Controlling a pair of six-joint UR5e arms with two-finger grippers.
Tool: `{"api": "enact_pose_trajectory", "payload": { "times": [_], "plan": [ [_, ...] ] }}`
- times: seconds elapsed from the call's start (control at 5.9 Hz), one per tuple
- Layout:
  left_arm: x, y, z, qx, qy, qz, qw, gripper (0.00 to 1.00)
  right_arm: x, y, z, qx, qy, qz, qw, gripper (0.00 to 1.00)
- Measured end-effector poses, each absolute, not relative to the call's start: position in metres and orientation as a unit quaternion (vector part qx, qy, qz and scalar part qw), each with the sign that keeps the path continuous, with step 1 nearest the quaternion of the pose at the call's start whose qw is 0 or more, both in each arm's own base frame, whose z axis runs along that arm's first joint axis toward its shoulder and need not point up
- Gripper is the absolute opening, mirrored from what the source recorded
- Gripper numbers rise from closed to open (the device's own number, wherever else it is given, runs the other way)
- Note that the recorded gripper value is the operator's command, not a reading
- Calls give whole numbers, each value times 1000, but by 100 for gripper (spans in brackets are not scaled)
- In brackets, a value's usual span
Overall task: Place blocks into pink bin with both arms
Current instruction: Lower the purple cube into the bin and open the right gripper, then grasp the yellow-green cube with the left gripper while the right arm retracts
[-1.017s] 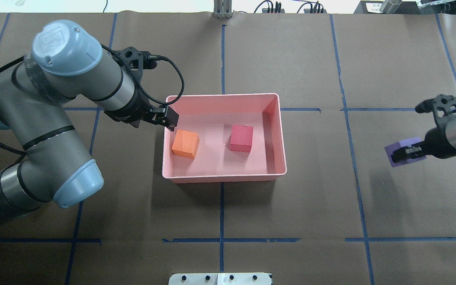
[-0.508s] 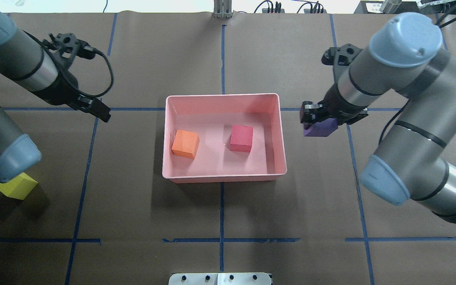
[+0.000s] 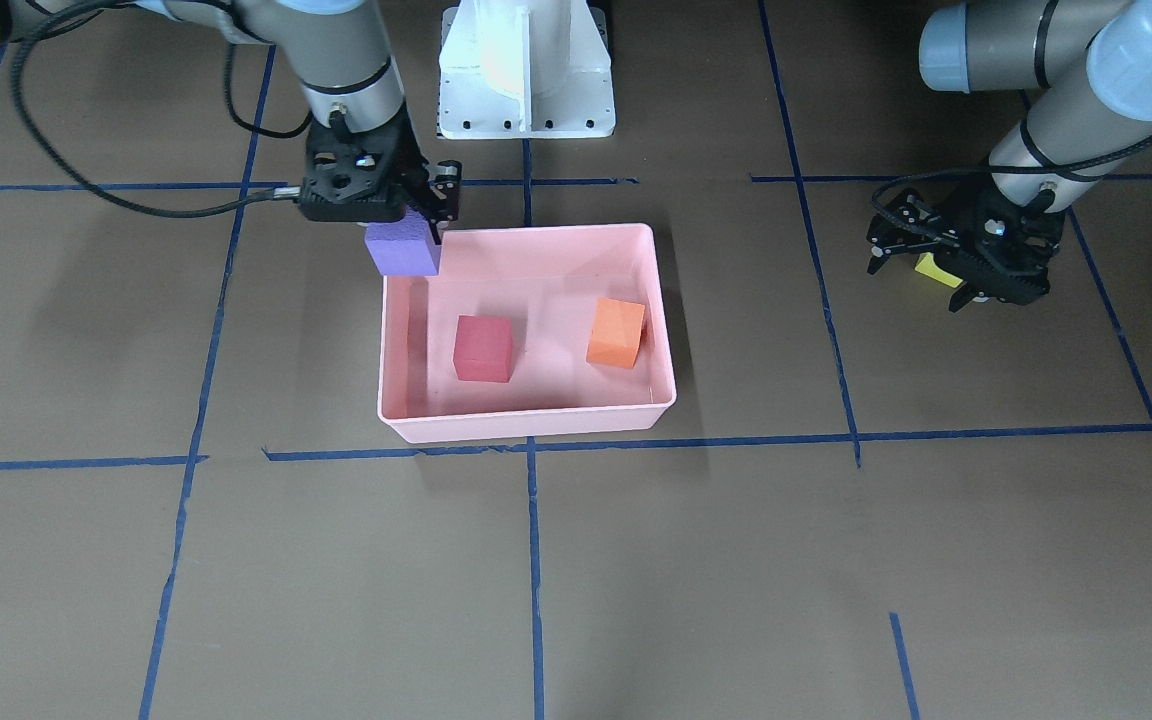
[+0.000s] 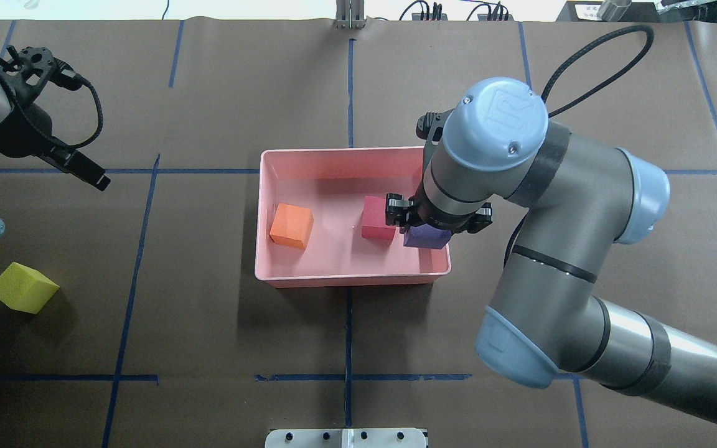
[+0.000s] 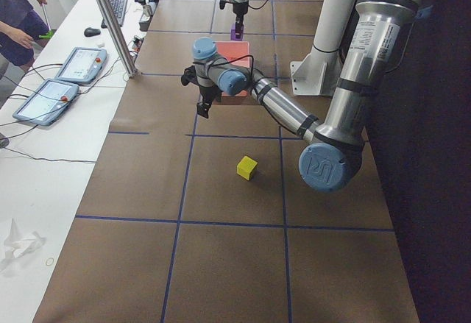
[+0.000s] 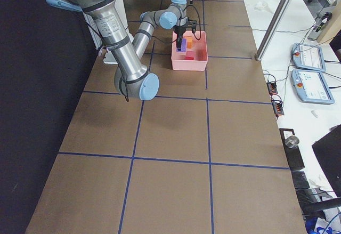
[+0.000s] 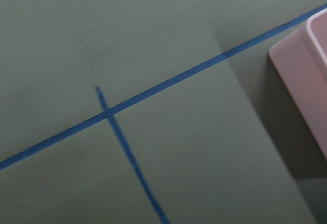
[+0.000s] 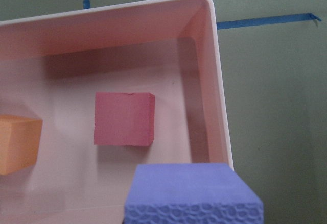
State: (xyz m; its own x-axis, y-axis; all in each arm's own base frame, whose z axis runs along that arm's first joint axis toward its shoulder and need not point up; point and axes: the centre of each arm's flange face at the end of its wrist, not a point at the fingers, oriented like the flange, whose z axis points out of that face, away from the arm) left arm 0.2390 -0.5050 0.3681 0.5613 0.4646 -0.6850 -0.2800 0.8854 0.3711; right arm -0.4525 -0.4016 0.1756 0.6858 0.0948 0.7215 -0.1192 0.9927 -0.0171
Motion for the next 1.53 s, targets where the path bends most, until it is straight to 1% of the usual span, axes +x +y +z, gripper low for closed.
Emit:
{"api": "enact_pose_trajectory", "payload": {
  "times": [0.34,0.51,0.85,1.19,1.53],
  "plan": [
    [221,-500,398,107,406,225,879,100,-454,-395,178,19,-377,52,925,100],
    [204,-495,422,104,396,235,881,100,-439,-403,180,23,-373,43,927,100],
    [178,-468,479,91,385,237,887,100,-389,-436,193,30,-372,11,928,100],
    [168,-446,529,88,394,194,894,100,-360,-450,205,33,-374,-6,927,100],
    [186,-422,550,69,405,184,893,100,-356,-451,210,32,-373,-8,927,100]
  ]
}}
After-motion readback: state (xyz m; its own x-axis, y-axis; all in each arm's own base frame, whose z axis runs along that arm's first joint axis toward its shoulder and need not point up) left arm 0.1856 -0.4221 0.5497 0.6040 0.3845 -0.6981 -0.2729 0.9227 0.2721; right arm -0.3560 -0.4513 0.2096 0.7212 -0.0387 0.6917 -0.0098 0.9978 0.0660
